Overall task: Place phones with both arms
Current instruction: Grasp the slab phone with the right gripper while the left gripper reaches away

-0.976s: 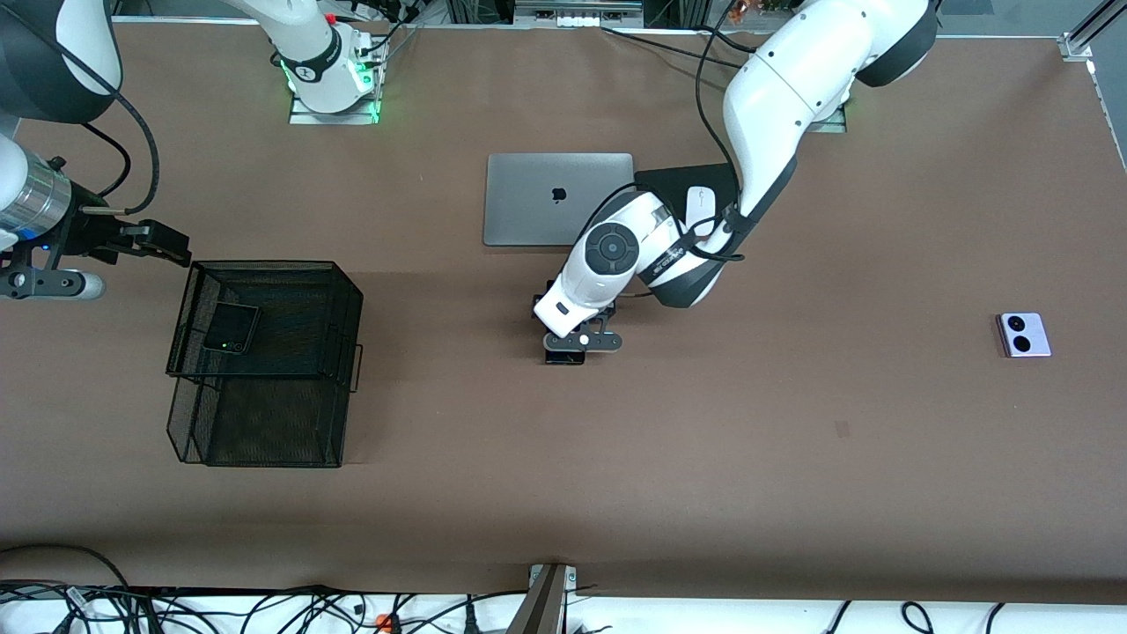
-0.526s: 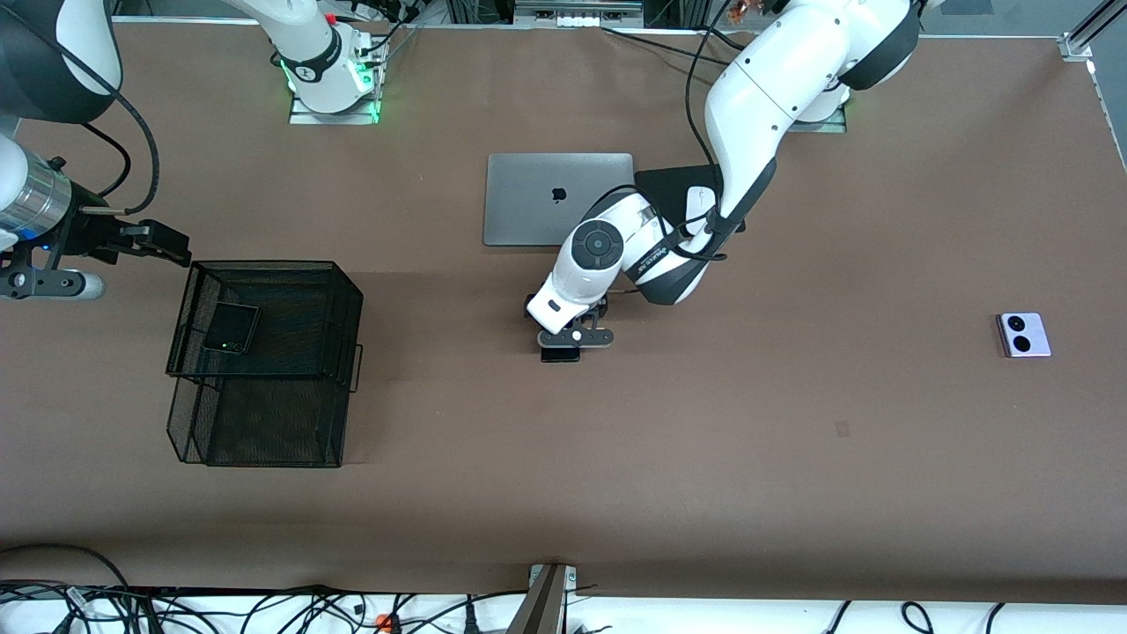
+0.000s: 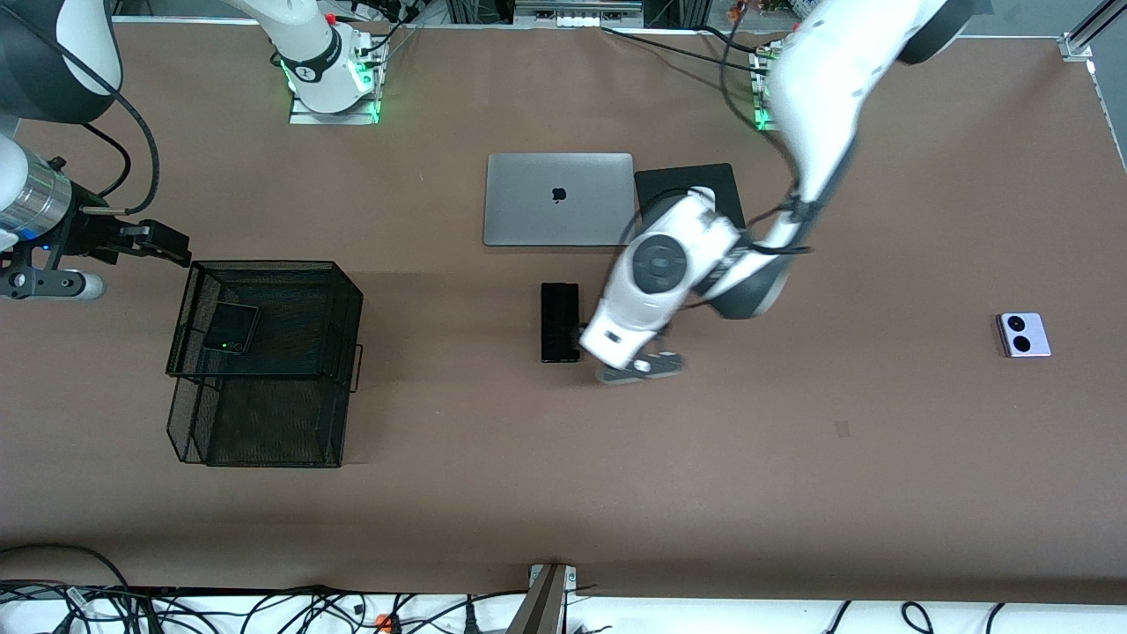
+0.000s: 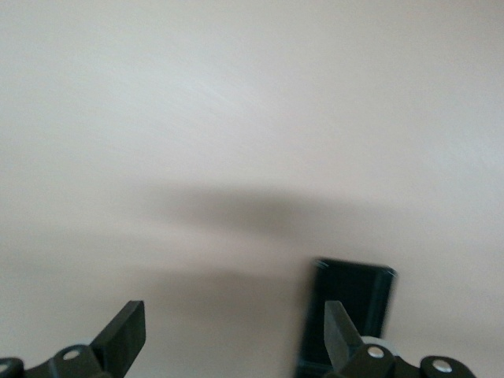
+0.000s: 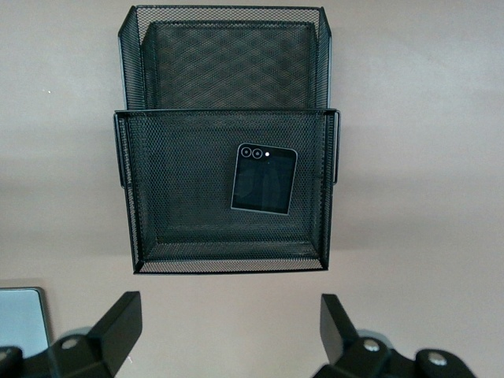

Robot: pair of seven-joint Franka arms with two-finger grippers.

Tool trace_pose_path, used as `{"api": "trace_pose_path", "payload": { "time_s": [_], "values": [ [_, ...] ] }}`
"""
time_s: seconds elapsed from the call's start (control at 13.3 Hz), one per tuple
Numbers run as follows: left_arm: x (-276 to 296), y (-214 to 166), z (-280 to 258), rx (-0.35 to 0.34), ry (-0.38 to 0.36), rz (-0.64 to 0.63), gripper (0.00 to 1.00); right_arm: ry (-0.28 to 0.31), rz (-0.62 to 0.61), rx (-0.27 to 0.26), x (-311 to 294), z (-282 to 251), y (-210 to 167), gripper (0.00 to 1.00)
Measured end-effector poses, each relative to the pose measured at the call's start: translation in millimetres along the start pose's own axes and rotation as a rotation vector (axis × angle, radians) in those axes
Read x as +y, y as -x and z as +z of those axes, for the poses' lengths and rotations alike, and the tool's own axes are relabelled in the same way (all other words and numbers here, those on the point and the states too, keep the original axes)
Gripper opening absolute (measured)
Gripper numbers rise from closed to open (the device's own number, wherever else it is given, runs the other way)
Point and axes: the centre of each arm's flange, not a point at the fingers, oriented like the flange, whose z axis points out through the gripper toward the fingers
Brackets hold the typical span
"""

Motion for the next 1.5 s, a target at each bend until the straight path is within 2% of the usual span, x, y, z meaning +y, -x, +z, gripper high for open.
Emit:
{"api": "trace_pose_path", "payload": {
  "time_s": [0.3,0.53,0.75,0.9,1.05,1.2,1.5],
  "values": [
    [-74,-40,-74,-0.01,-0.075,-0.073,1.0,0.003,-0.036,-0.003,-22,2,0,1.0],
    [-145,-76,-98,-0.029,-0.117,-0.083,1.0,0.019,-0.118,-0.007,-94,16,0,1.0],
    [-281,-131,-90,-0.114,-0.15,-0.106,1.0,0.032,-0.041,0.025,-173,37,1,1.0],
    [-382,-154,-68,-0.185,-0.156,-0.106,1.0,0.037,0.02,0.061,-235,52,8,1.0],
    [-469,-168,-48,-0.215,-0.182,-0.061,1.0,0.037,0.064,0.088,-309,75,21,1.0],
    [-533,-181,-39,-0.167,-0.215,0.012,1.0,0.023,0.076,0.112,-384,104,31,1.0],
    [-637,-191,-29,-0.068,-0.193,0.173,1.0,-0.03,0.03,0.148,-480,166,36,1.0]
  ]
}}
